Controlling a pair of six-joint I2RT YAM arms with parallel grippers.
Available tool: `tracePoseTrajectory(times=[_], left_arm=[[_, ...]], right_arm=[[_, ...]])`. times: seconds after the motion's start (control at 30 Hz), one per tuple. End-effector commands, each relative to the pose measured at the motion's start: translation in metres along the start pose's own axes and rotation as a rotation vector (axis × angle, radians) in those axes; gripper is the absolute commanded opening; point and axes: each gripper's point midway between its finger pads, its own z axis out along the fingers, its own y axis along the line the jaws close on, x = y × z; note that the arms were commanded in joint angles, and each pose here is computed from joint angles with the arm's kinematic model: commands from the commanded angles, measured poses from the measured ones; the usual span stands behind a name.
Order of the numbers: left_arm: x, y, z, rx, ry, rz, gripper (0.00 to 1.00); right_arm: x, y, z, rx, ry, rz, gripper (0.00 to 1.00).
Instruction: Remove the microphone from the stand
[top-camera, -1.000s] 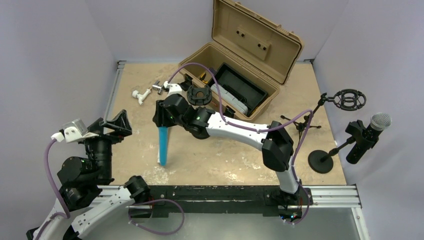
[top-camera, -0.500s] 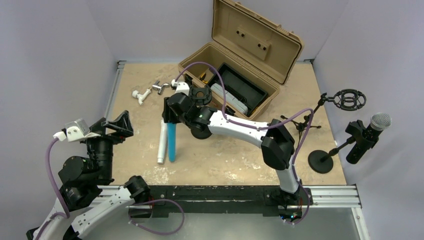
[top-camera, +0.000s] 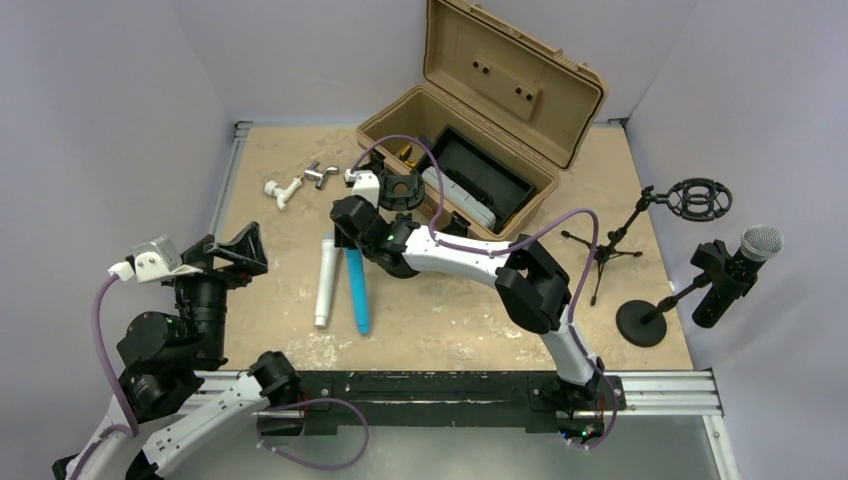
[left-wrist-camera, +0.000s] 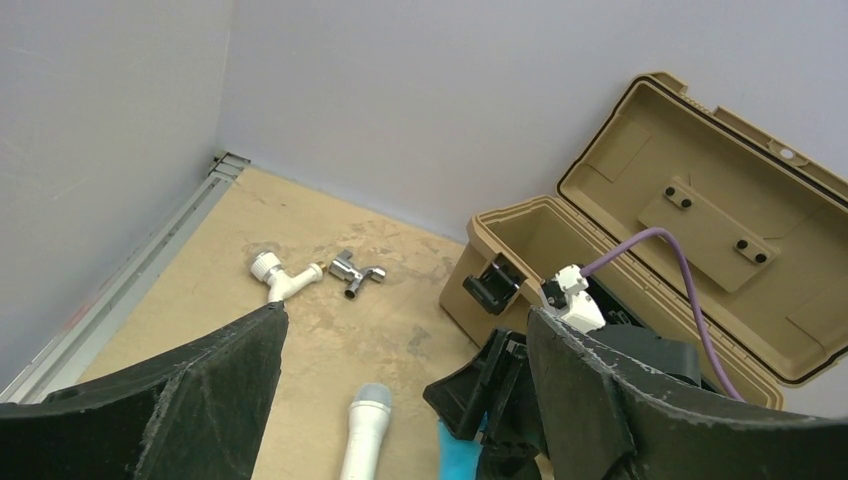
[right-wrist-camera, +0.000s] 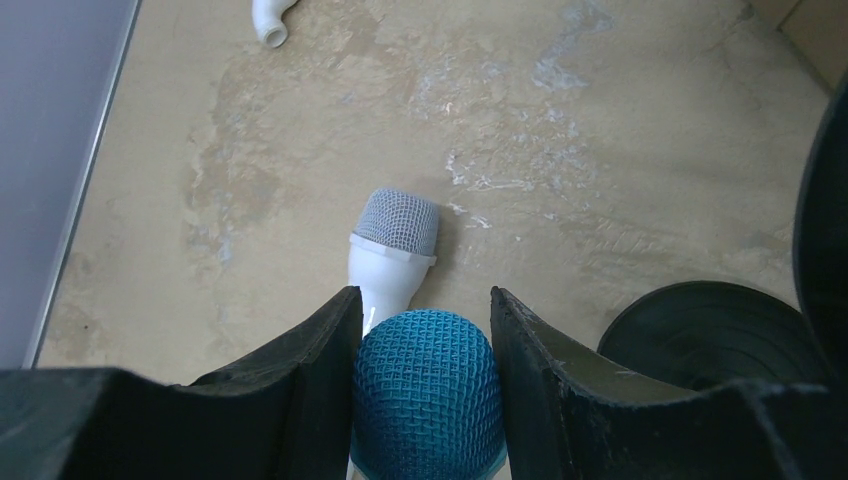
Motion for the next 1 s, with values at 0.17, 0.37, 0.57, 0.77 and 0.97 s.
tracePoseTrajectory(times=[0.17,0.37,0.57,0.77,0.97], left_arm=[[-0.008,-0.007,0.000,0.023,-0.004,-0.030,0.86],[-0.008,-0.008,0.000,0.026,-0.003,-0.031,0.86],[-0.008,-0.008,0.000,0.028,-0.002,-0.032,0.86],[-0.007,-0.009,0.001,0.029,0.000,-0.027,0.86],[-0.006,-0.010,0.001,0.032,0.003,-0.024,0.86]], right_arm=[[-0.019,-0.002,0.009,0.047,-0.105,0.041,0.02],[-0.021,-0.010,0.010,0.075,-0.136,0.039,0.09],[-0.023,-0.009,0.012,0.079,-0.142,0.021,0.34],[-0.030,-0.008,0.007,0.078,-0.152,0.002,0.53],[-0.042,0.000,-0.003,0.043,-0.170,-0.007,0.61]])
